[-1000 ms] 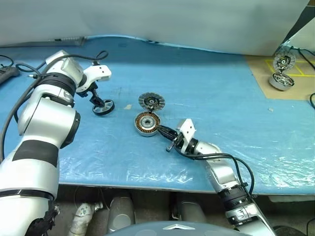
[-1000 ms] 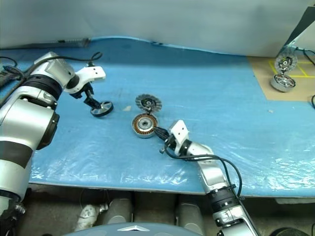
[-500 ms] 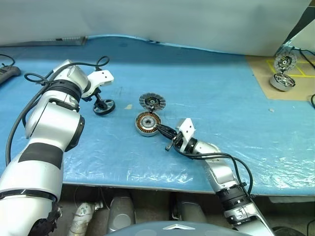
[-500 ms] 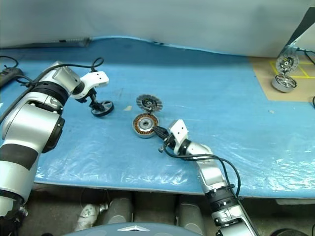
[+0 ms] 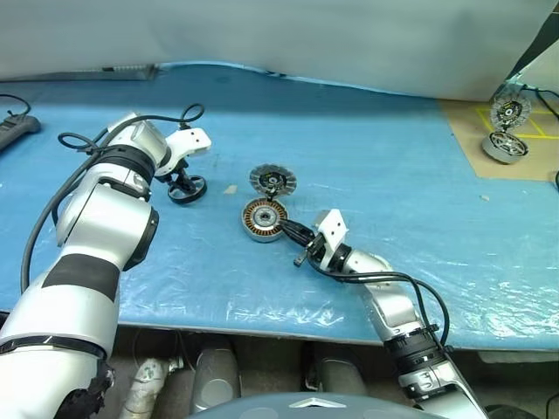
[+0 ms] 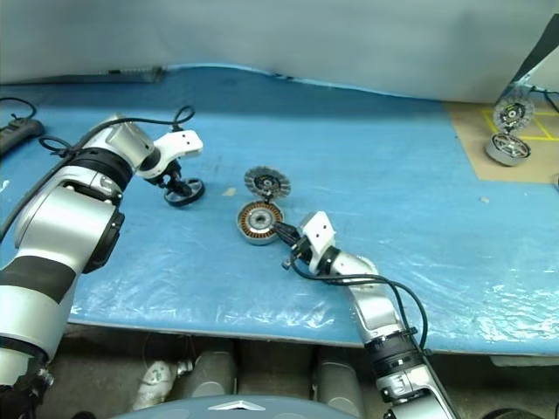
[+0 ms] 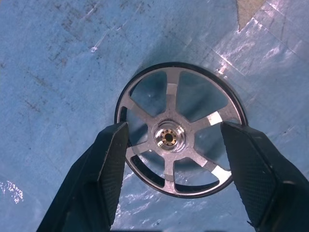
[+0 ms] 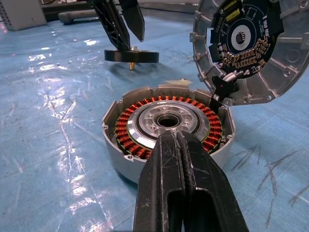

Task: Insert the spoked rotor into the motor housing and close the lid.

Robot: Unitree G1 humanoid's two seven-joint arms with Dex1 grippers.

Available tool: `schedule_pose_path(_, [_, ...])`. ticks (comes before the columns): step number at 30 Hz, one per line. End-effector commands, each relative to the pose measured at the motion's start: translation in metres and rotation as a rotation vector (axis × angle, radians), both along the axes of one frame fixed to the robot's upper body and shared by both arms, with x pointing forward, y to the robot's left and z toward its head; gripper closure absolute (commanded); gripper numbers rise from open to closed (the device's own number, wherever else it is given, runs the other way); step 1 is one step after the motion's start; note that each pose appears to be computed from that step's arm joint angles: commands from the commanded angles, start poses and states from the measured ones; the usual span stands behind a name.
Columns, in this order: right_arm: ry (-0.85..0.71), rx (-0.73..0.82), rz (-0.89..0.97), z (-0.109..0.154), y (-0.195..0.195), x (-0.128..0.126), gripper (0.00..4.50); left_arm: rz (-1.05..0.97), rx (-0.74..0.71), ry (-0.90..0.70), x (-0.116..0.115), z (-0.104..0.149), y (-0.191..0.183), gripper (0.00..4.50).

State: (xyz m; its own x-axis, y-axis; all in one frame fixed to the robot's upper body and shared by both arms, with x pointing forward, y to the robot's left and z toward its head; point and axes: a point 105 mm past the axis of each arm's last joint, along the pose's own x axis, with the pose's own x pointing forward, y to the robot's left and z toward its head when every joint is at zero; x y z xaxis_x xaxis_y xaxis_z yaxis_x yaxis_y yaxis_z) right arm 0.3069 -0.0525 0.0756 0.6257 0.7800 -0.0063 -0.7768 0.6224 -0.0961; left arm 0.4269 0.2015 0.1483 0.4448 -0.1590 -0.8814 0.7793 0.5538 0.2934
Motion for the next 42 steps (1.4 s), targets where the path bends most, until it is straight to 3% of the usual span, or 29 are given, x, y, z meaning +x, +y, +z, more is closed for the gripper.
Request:
schedule_pose_path(1, [-0.065,0.060,0.024,0.024,0.000,-0.005,4.50,0.015,-0.016,-0.007,0.000,-0.002,0.001,1.24])
schedule_pose_path(13, [-0.055,0.011,-0.005,0.022,-0.010,-0.009,4.50,0.026,-0.005,-0.004,0.000,-0.013,0.002,1.24])
schedule_pose_path(19, [-0.055,-0.012,-0.036,0.020,-0.013,-0.006,4.50,0.011,-0.006,-0.002,0.000,-0.014,-0.004,2.75])
schedule_pose_path(23, [-0.053,-0.021,-0.051,0.018,-0.016,-0.004,4.50,0.008,-0.006,0.002,0.000,-0.015,-0.005,3.09])
schedule_pose_path(28, [-0.070,-0.002,-0.053,0.027,-0.019,-0.008,4.50,0.001,-0.007,0.000,-0.001,-0.005,0.003,3.13])
schedule_pose_path(36, [-0.095,0.052,-0.047,0.048,-0.023,-0.015,4.50,-0.091,-0.056,-0.034,-0.002,0.041,0.005,3.13])
schedule_pose_path(42, [-0.063,0.027,-0.053,0.032,-0.033,-0.025,4.50,-0.224,-0.089,0.046,-0.015,0.055,-0.001,3.13])
